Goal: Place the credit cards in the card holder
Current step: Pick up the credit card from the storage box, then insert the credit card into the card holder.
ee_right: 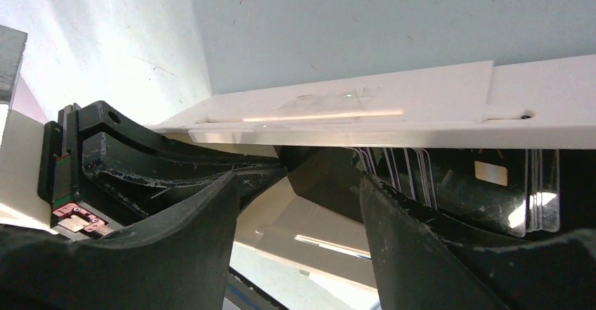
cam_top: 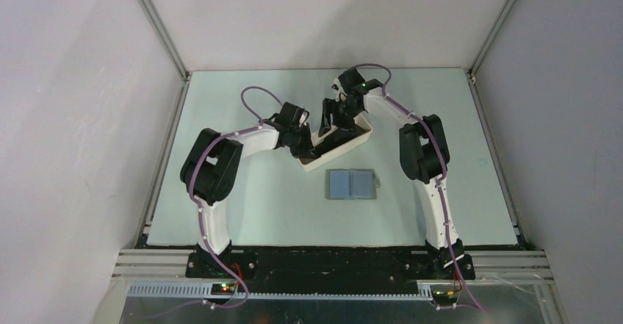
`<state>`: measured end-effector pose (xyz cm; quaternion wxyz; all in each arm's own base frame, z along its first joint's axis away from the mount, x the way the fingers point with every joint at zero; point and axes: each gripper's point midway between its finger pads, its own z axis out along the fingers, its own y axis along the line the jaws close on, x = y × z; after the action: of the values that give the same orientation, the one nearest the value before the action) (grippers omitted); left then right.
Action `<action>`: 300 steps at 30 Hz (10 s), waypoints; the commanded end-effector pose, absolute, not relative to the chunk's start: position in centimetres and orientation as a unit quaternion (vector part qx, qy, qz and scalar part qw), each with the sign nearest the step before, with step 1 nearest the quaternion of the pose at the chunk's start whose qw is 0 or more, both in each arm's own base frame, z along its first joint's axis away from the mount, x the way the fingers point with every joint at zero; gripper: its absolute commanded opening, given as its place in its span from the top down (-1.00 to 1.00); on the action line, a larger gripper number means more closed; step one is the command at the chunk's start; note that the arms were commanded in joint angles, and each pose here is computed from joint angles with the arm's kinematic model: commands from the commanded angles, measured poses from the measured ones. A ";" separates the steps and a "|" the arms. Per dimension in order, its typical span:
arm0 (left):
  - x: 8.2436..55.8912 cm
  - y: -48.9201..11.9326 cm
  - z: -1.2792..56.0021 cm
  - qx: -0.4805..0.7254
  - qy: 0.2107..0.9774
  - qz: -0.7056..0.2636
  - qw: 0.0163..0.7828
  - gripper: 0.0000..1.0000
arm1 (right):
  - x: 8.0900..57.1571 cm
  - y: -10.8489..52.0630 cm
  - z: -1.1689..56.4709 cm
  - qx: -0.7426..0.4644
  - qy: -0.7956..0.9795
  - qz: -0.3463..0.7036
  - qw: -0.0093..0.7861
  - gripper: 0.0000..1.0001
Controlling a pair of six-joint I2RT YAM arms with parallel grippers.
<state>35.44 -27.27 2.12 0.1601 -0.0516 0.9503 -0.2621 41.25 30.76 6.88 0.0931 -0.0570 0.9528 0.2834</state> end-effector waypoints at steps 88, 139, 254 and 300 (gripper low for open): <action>32.9 -26.1 -2.5 -0.048 0.965 -0.224 0.129 1.00 | 36.7 35.2 5.6 -0.205 0.889 0.409 0.006 1.00; 25.2 -22.6 30.6 0.235 0.714 -0.533 0.389 -0.48 | 25.1 31.8 31.1 -0.331 0.775 0.531 0.088 1.00; 23.7 -32.0 -0.5 -0.010 0.955 -0.272 0.115 0.66 | 32.4 19.7 5.4 0.036 0.903 0.394 0.165 1.00; 22.8 -31.8 -4.2 -0.026 0.968 -0.239 0.069 1.00 | 25.4 18.6 1.9 0.042 0.905 0.420 0.041 1.00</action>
<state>25.32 -35.13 1.24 0.1249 -0.0125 0.9372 -0.3255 28.04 18.56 2.66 0.0868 0.0540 0.8948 0.4346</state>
